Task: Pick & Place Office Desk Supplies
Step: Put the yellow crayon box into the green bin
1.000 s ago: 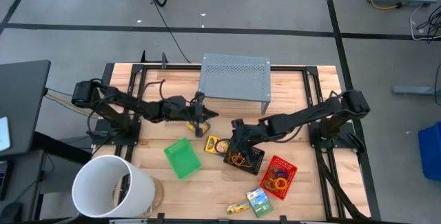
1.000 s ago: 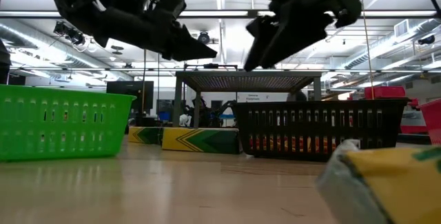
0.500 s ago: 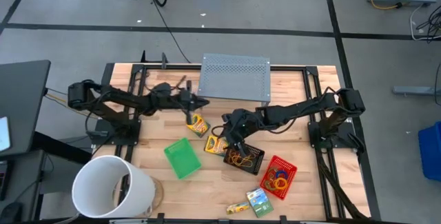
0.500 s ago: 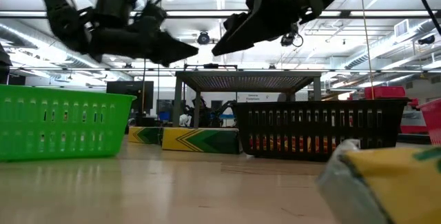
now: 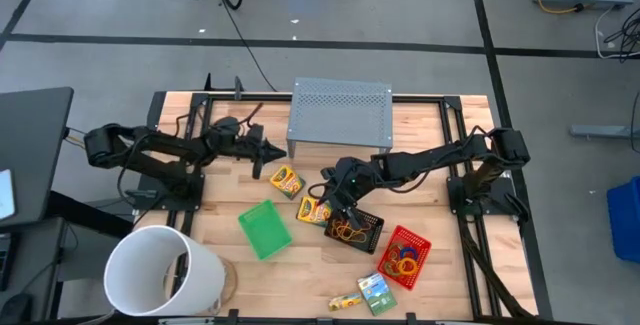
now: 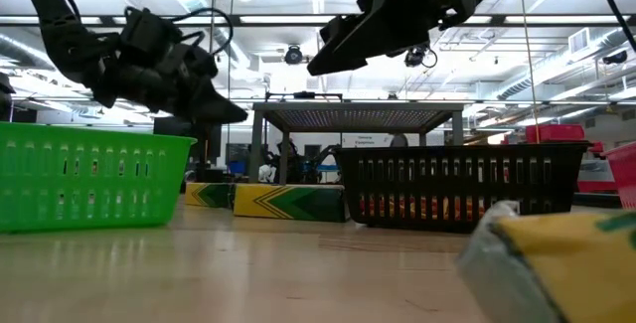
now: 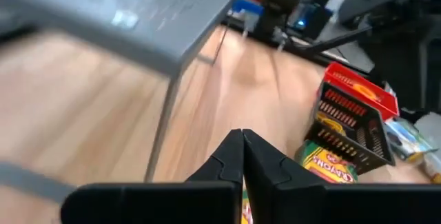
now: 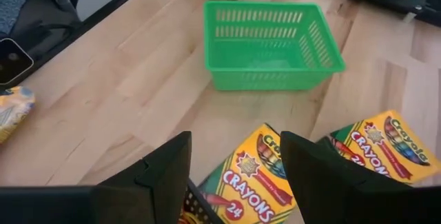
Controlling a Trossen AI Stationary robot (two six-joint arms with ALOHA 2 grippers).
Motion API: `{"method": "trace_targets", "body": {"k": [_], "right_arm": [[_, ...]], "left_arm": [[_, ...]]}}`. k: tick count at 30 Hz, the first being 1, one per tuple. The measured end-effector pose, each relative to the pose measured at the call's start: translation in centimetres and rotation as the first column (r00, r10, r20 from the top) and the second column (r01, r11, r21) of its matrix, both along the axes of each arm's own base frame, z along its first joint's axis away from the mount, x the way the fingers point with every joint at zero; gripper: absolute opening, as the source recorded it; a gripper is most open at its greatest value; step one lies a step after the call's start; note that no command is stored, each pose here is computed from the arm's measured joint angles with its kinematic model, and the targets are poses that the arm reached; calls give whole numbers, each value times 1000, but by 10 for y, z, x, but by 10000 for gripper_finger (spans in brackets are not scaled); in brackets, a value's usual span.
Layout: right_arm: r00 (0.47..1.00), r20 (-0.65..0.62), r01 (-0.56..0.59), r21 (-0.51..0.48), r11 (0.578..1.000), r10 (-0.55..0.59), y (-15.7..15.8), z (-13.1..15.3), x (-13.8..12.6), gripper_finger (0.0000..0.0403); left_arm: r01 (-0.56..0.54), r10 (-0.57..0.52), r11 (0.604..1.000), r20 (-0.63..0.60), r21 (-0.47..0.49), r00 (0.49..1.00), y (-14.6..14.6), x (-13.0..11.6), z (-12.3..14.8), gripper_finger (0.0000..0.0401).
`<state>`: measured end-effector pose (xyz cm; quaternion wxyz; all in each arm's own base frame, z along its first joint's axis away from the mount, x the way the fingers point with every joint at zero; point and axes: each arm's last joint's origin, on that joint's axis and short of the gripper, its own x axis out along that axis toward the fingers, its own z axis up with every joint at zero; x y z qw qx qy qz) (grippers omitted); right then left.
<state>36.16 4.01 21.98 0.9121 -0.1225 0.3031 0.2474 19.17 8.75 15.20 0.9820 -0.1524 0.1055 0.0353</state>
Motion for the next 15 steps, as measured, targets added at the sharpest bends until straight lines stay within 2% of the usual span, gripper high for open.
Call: {"method": "trace_targets", "body": {"k": [5,10,15], "right_arm": [[1000,-26,6,5,1000,-6,0,-1,-1,231],[998,-63,10,-2,1000,-10,0,-4,-4,231],[996,-89,7,-5,1000,-7,1,-6,-6,231]], "left_arm": [[7,-15,995,-74,-102,997,-5,3,-5,25],[-98,66,982,-193,-159,979,-7,3,-13,69],[-149,74,961,-303,-233,950,-9,4,-17,118]]}}
